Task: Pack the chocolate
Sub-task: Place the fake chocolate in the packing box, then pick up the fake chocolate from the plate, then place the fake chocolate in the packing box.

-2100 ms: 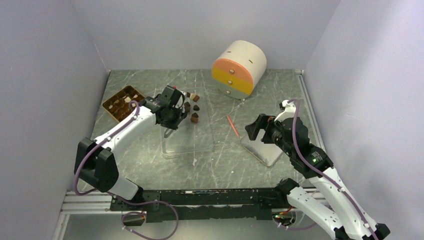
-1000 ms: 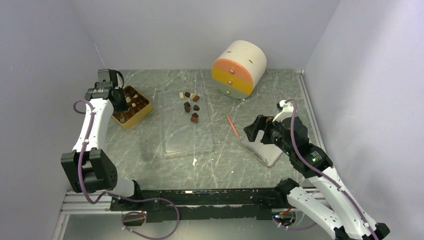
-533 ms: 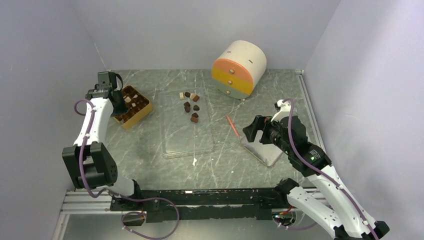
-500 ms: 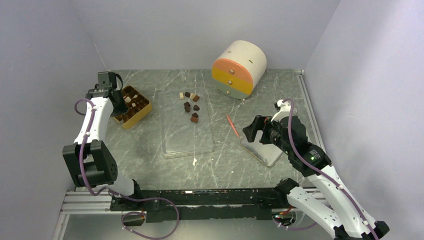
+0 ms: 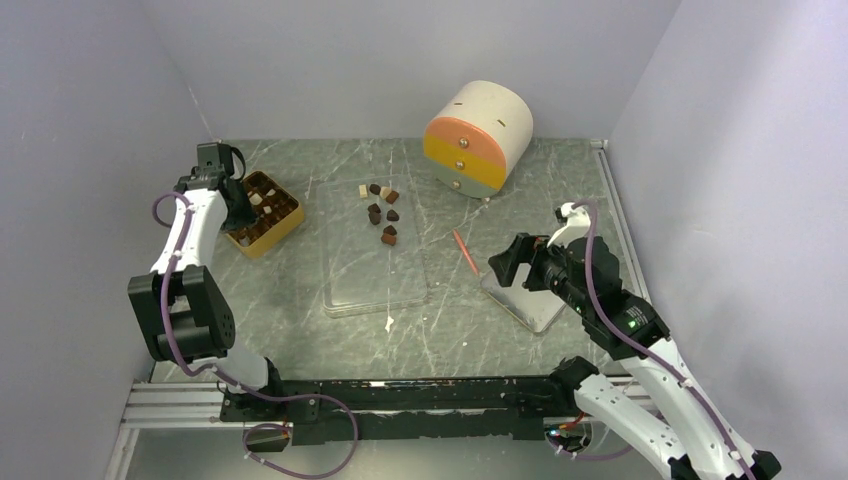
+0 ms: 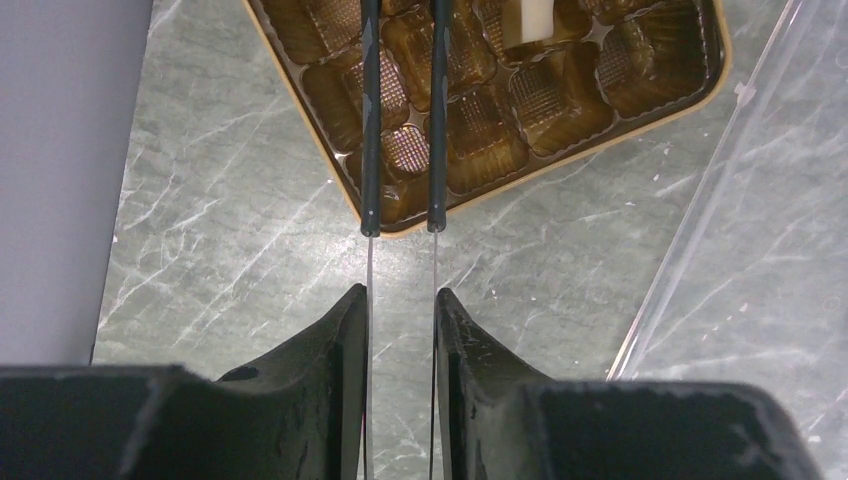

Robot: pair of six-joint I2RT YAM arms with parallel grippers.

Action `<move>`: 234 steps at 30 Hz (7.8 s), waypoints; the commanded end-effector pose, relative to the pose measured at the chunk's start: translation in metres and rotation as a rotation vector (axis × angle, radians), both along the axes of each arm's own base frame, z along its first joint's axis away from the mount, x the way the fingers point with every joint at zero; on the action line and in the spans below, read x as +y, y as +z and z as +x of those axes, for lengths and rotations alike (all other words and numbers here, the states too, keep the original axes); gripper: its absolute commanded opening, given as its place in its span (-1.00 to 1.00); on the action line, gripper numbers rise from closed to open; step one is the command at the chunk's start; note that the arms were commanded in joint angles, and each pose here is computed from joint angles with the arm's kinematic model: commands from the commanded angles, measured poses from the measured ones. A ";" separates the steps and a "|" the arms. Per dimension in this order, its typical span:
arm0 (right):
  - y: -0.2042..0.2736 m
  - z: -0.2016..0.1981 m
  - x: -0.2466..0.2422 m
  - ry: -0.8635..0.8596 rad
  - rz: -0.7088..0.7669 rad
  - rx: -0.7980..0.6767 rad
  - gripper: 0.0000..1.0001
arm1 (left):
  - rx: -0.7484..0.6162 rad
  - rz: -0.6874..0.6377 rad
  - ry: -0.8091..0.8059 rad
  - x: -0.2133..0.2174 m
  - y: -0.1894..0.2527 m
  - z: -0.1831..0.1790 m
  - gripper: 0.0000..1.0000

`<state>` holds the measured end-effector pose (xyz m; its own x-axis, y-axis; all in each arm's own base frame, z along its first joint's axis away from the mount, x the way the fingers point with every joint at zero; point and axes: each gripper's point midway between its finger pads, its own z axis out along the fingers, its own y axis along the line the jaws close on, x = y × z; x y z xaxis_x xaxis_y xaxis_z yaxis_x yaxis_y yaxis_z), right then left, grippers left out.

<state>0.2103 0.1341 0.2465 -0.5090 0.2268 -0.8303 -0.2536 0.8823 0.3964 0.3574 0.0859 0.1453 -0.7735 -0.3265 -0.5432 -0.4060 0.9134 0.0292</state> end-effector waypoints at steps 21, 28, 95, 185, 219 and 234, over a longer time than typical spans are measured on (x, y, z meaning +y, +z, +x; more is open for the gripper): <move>0.008 -0.003 -0.002 -0.019 0.032 -0.016 0.99 | -0.190 -0.039 -0.179 -0.035 0.075 0.022 -0.31; 0.007 -0.003 -0.004 -0.030 0.031 -0.011 0.99 | -0.216 -0.050 -0.311 -0.080 0.090 0.019 -0.32; 0.005 0.002 -0.009 -0.071 0.015 -0.001 0.98 | -0.016 -0.008 -0.654 -0.248 -0.029 0.001 -0.51; -0.009 0.002 0.011 0.049 -0.001 -0.006 1.00 | -0.126 0.058 0.116 0.016 0.017 -0.014 -0.22; -0.005 0.006 0.007 -0.006 0.016 0.019 0.99 | -0.217 -0.116 -0.436 -0.160 0.061 -0.007 -0.31; 0.001 0.007 0.009 -0.018 0.048 0.023 0.98 | -0.057 -0.108 -0.744 -0.243 0.004 -0.051 -0.24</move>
<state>0.2140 0.1401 0.2245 -0.5625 0.2351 -0.7926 -0.2156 0.8838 0.4152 0.3096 -0.1372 0.1543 -0.8030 0.1502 -0.5767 0.2439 0.9658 -0.0880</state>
